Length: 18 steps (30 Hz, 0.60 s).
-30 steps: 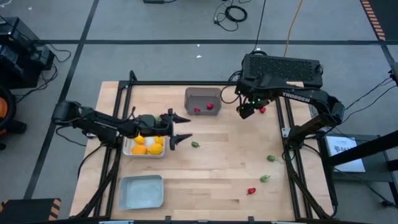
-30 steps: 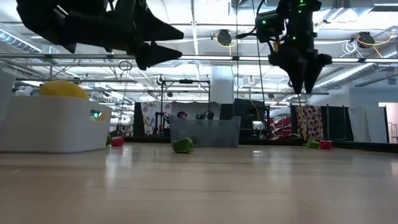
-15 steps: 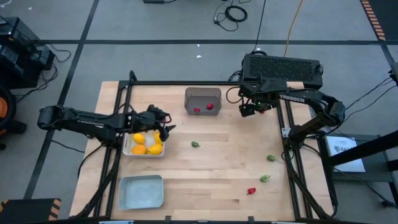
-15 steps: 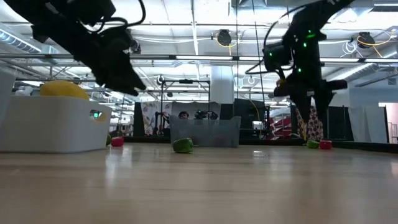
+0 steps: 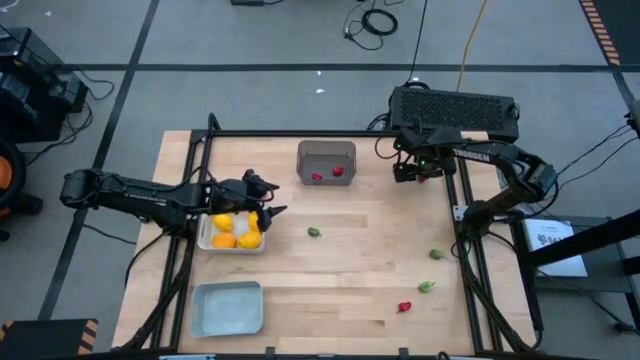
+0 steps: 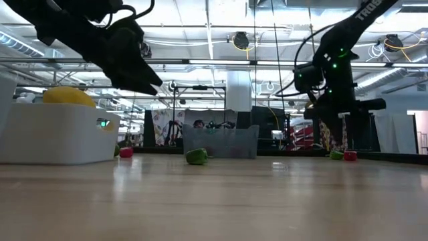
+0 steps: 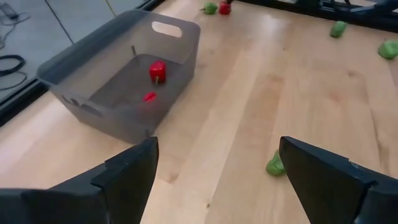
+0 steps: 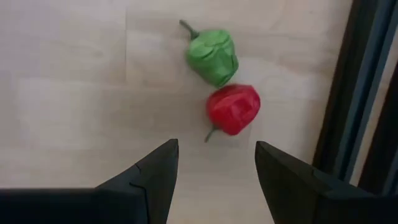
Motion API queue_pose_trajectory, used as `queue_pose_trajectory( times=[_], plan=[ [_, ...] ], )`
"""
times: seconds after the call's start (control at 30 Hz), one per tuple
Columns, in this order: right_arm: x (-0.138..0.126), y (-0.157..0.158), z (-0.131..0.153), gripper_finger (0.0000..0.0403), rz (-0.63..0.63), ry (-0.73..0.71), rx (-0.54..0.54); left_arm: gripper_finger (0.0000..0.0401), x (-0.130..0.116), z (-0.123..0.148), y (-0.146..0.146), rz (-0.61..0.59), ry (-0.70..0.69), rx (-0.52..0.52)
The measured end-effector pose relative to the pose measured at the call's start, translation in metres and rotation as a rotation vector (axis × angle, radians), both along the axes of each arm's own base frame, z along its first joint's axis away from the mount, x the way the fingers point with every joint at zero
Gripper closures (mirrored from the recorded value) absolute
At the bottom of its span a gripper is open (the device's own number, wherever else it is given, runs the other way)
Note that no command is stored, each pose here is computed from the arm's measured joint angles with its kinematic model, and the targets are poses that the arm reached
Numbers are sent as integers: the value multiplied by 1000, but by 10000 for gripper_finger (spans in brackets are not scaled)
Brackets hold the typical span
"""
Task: Sort produce into baskets
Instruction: Put the red chili pepper into the black transparent bin
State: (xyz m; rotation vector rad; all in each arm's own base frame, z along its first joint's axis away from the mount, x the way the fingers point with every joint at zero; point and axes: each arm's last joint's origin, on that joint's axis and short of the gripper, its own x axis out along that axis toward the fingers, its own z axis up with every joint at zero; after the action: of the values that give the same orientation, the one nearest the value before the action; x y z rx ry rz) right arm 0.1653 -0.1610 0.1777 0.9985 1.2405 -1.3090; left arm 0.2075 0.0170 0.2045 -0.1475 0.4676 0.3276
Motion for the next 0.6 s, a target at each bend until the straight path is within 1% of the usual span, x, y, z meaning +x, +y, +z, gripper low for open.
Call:
queue_pose_trajectory(
  times=[0.3, 0.47, 0.6],
  plan=[
    [-13, -14, -9, 200, -27, -37, -32, 60, 0, 1, 0, -18, 4, 32],
    [-18, -15, -16, 200, -41, -37, -34, 60, 1, 1, 0, -22, -2, 43],
    [-21, -14, -23, 200, -34, -38, -33, 60, 2, 5, 1, -20, -40, 51]
  ],
)
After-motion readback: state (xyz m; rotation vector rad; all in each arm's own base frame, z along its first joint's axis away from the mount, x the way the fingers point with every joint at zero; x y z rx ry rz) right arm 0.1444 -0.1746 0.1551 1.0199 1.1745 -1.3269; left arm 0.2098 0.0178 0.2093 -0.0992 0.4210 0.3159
